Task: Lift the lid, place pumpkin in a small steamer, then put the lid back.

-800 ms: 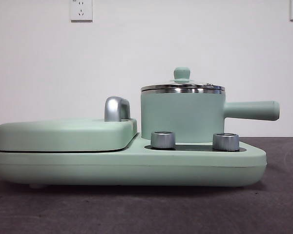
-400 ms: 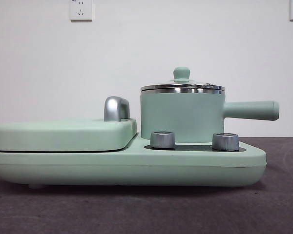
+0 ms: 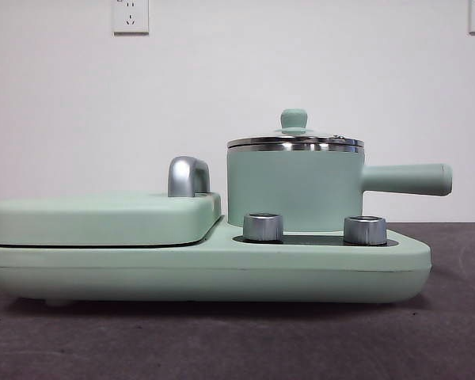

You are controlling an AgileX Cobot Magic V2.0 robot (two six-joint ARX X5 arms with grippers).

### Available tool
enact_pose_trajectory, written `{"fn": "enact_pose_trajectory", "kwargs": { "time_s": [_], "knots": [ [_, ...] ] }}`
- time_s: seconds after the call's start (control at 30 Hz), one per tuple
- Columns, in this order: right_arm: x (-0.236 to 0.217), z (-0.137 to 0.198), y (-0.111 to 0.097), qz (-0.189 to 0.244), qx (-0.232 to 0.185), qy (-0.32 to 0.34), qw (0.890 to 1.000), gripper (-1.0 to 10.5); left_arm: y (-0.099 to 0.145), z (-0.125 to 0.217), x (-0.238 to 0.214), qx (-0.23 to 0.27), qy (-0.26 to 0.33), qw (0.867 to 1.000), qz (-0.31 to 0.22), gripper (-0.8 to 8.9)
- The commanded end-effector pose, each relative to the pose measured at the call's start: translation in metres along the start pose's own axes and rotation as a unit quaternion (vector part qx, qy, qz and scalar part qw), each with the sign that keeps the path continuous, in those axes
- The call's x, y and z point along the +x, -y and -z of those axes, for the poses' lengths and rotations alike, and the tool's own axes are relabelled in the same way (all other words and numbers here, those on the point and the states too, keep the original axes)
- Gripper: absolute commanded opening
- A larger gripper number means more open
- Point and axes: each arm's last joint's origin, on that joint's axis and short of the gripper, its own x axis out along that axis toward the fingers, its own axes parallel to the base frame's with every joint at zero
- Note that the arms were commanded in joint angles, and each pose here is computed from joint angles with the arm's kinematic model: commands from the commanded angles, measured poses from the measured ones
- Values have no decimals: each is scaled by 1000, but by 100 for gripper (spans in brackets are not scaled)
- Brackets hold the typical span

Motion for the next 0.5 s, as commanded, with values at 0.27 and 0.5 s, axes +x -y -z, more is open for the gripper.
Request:
{"fn": "enact_pose_trajectory", "kwargs": {
  "time_s": [0.27,0.5],
  "knots": [
    [-2,-2,-1,-5,-7,7,1000,16,-4,14,5,6,-11,999,-33,6],
    [-2,-2,-1,-5,-7,7,1000,16,-4,14,5,23,-12,999,-33,6]
  ]
}}
